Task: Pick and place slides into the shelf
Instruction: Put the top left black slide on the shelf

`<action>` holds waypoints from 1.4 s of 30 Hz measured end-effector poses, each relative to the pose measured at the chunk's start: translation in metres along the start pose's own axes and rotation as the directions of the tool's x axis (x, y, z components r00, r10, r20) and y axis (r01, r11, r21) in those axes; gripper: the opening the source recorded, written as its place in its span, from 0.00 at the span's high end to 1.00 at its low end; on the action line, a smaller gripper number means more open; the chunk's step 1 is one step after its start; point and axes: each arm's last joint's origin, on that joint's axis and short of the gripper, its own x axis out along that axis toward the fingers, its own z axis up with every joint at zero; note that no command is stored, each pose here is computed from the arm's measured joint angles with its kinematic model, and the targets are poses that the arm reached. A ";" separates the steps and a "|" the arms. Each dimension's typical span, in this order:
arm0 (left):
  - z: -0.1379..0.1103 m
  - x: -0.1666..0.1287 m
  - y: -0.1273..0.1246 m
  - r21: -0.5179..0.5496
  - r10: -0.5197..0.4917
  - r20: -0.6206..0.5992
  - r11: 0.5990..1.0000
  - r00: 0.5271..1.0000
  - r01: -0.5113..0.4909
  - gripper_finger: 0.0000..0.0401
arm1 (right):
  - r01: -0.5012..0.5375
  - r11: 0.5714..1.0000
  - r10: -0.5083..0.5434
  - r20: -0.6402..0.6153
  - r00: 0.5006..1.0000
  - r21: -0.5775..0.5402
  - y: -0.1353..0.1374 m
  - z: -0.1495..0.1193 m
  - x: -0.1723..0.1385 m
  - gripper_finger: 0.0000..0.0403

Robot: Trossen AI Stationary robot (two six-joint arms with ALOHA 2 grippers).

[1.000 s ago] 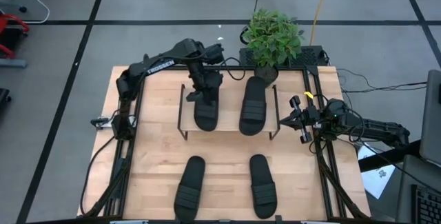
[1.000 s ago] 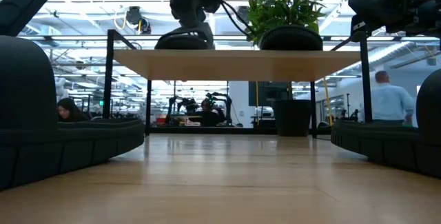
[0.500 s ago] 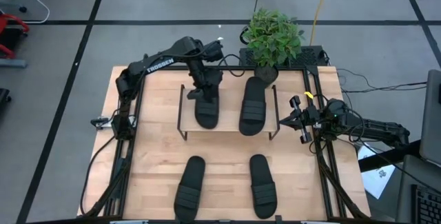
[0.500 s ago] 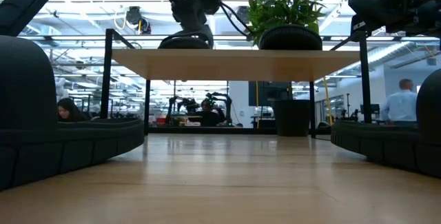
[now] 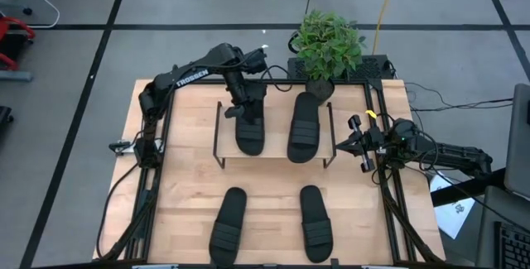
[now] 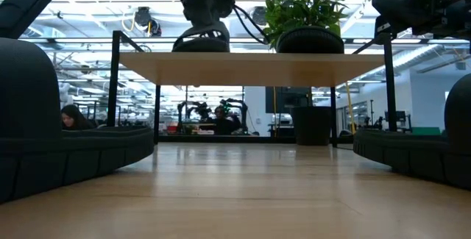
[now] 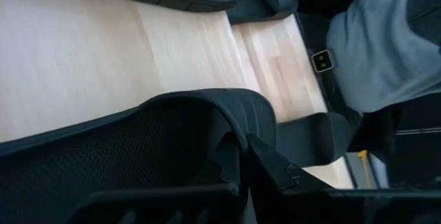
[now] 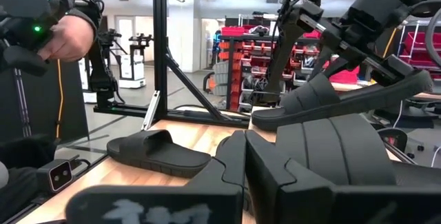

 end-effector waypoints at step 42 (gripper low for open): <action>-0.004 0.027 0.015 -0.098 0.089 -0.072 0.991 0.993 -0.096 0.70 | -0.002 1.000 0.001 0.024 1.000 0.011 0.000 0.003 0.000 1.00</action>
